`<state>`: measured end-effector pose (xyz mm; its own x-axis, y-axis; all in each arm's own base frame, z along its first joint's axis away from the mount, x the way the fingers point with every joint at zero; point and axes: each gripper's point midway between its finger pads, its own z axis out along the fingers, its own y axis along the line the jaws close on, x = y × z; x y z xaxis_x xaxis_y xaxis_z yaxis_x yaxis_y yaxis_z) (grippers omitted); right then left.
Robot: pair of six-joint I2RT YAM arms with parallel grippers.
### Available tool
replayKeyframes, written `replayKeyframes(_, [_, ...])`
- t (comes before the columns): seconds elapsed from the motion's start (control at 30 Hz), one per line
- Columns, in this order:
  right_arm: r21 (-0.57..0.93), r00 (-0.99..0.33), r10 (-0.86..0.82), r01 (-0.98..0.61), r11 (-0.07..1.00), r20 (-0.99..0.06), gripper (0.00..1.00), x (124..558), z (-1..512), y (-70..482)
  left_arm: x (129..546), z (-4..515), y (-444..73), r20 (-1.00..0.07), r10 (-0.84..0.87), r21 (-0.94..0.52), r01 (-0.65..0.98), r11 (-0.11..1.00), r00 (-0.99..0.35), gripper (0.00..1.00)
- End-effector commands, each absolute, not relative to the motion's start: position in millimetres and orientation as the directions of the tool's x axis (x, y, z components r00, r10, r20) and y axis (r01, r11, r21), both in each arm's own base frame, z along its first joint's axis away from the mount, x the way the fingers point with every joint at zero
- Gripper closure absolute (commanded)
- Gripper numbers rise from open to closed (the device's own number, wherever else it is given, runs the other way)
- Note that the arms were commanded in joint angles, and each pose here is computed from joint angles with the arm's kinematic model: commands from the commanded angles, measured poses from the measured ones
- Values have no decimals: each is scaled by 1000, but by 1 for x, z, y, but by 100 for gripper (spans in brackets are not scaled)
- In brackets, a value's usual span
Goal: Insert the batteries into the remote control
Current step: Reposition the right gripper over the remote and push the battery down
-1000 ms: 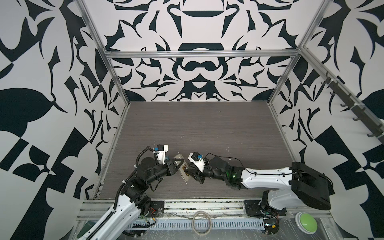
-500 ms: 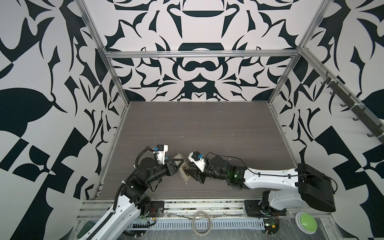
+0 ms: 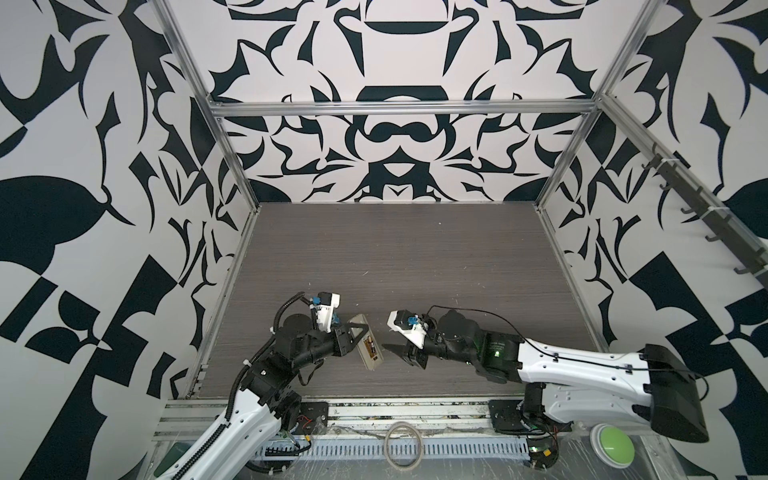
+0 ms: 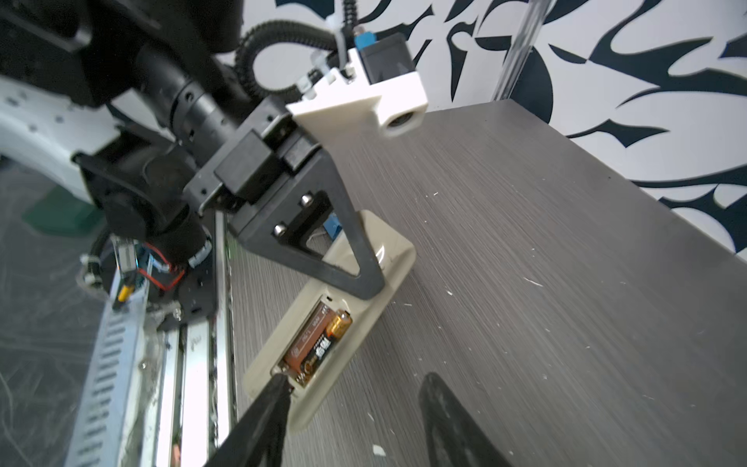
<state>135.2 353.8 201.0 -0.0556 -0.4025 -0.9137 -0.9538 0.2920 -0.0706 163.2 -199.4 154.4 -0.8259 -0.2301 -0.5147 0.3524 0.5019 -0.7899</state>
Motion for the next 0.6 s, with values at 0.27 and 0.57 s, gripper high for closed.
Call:
replayKeyframes(0.27, [-286, 176, -600, -954, 92, -780, 39, 128, 207, 348, 153, 164, -215, -496, -134, -807, 399, 435, -858, 100])
replayKeyframes(0.57, [-257, 212, -579, -967, -4, -787, 57, 117, 205, 365, 146, 160, -222, -468, -95, -824, 395, 407, -879, 100])
